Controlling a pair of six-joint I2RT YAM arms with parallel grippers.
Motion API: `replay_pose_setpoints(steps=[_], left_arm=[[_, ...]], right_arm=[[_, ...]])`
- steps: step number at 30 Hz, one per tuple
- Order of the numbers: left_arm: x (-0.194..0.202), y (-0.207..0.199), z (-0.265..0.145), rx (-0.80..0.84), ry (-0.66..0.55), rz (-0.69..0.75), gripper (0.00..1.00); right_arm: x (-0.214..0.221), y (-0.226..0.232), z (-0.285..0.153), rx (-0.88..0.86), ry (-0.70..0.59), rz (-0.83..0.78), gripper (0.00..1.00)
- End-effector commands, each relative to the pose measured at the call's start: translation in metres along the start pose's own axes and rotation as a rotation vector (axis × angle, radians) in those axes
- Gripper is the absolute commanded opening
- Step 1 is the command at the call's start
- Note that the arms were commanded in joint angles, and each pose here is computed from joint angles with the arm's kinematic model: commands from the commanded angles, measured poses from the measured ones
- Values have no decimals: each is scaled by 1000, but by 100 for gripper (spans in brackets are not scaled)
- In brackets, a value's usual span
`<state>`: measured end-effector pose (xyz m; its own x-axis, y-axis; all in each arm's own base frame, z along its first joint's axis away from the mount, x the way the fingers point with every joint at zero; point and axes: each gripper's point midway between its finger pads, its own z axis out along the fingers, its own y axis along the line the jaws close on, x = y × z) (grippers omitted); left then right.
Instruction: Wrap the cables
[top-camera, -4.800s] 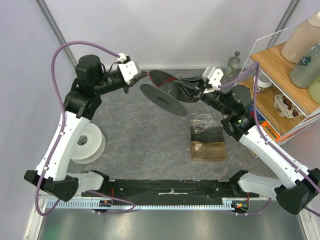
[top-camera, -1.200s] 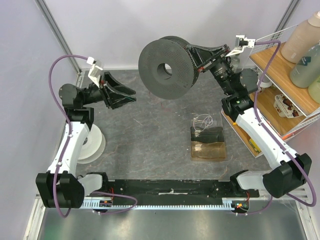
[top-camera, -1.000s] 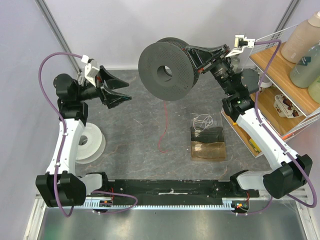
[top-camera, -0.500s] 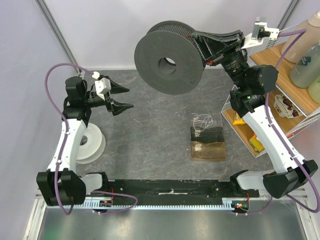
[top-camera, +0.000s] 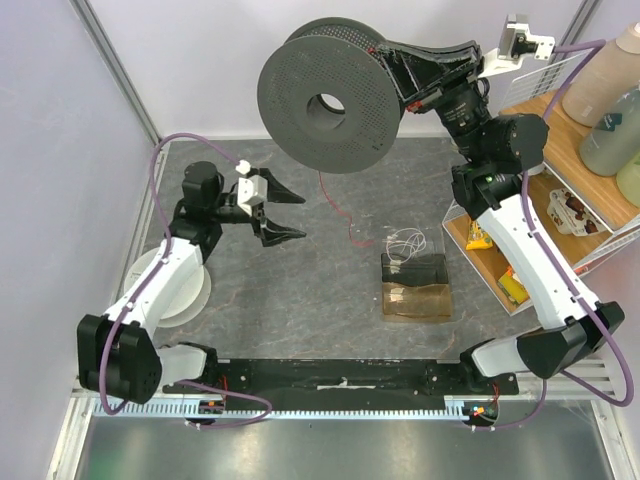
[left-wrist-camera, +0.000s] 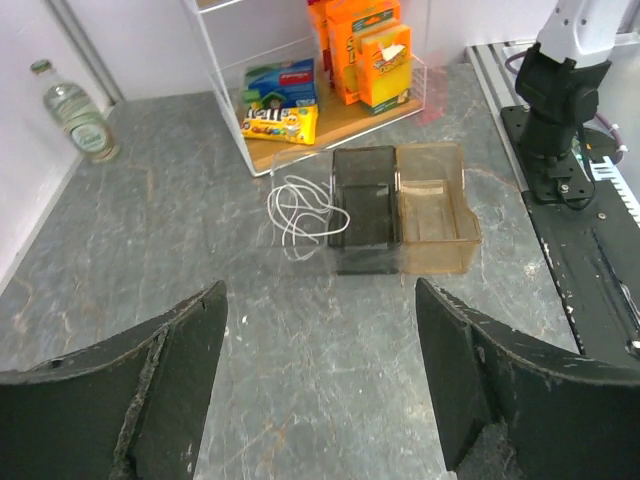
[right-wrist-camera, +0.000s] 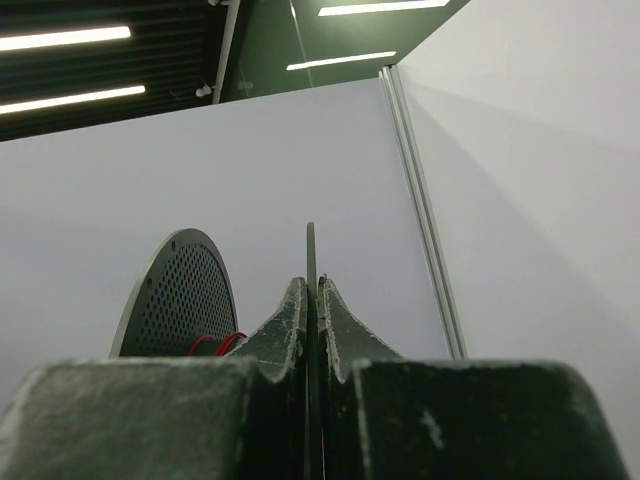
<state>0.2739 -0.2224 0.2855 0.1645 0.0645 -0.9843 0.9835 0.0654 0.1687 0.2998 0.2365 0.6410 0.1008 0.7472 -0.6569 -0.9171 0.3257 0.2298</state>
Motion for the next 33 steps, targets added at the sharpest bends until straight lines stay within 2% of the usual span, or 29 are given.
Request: replay_pose_setpoints(steps=[1,6,8,9,12,18,25,33], left_arm=[[-13,3,20,42,-44,40,82],[-38,1,37,82,-103,18,83],[-41,11,42,24,-128,26,83],[-40,19,42,-19,-139,-13,83],[-40,39,28,-145,-169,-36,81],[-33,49,-2,-317,-175,-72,79],[-36,53,0,-310,-182,-82,78],[-45,35,27,-165,-192,-69,78]], right_arm=[[-51,39,10,-78,-136,-18,0],[-52,36,13,-72,-151,-13,0],[-52,34,15,-68,-161,-8,0],[-53,34,17,-67,-167,-9,0],[-52,29,20,-51,-171,-21,0],[-49,25,23,-42,-171,-8,0],[-46,28,21,-49,-161,-6,0],[-45,31,24,-49,-164,7,0]])
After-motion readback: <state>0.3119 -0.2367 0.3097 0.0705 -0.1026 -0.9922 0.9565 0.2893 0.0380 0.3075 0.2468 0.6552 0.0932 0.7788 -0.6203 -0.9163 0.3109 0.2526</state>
